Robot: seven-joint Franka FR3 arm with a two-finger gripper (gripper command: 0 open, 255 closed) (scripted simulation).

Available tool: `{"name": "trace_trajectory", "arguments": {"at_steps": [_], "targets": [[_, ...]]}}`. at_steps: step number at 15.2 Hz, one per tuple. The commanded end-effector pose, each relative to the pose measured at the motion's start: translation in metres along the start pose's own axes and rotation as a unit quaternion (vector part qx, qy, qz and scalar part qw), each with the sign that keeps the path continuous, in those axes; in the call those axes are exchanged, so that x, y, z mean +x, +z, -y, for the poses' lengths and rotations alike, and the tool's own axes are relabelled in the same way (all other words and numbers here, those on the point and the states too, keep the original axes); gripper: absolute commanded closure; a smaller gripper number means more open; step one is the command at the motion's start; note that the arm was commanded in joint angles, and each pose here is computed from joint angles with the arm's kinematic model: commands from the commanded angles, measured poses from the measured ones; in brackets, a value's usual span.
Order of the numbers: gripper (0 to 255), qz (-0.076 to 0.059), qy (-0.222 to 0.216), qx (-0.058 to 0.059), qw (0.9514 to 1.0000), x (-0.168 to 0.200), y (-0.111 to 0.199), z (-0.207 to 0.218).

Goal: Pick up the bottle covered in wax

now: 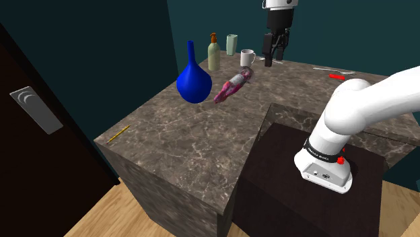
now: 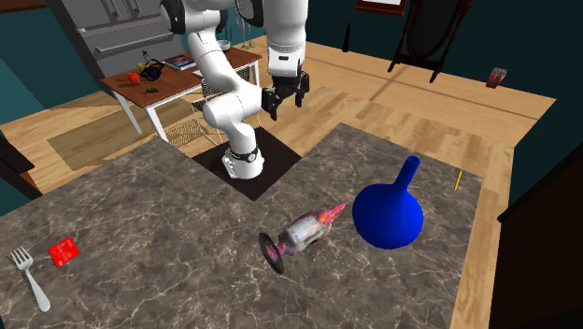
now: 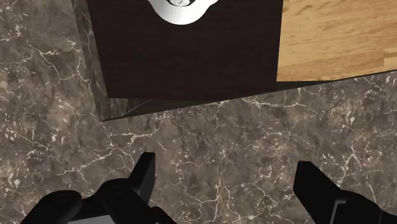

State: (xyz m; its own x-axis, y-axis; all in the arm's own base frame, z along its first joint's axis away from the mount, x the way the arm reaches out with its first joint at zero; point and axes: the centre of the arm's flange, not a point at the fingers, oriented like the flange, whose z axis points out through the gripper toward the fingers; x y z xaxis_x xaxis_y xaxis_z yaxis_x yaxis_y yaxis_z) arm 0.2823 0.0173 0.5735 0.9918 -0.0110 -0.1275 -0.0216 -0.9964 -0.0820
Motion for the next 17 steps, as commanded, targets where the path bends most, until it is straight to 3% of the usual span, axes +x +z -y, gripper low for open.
{"name": "trace_trajectory", "arguments": {"at_steps": [1,17], "targets": [[0,0.0,0.0,0.0,1.0,0.0,0.0,0.0],[0,-0.024,0.013,-0.002,0.9996,0.14,0.049,-0.142]]}}
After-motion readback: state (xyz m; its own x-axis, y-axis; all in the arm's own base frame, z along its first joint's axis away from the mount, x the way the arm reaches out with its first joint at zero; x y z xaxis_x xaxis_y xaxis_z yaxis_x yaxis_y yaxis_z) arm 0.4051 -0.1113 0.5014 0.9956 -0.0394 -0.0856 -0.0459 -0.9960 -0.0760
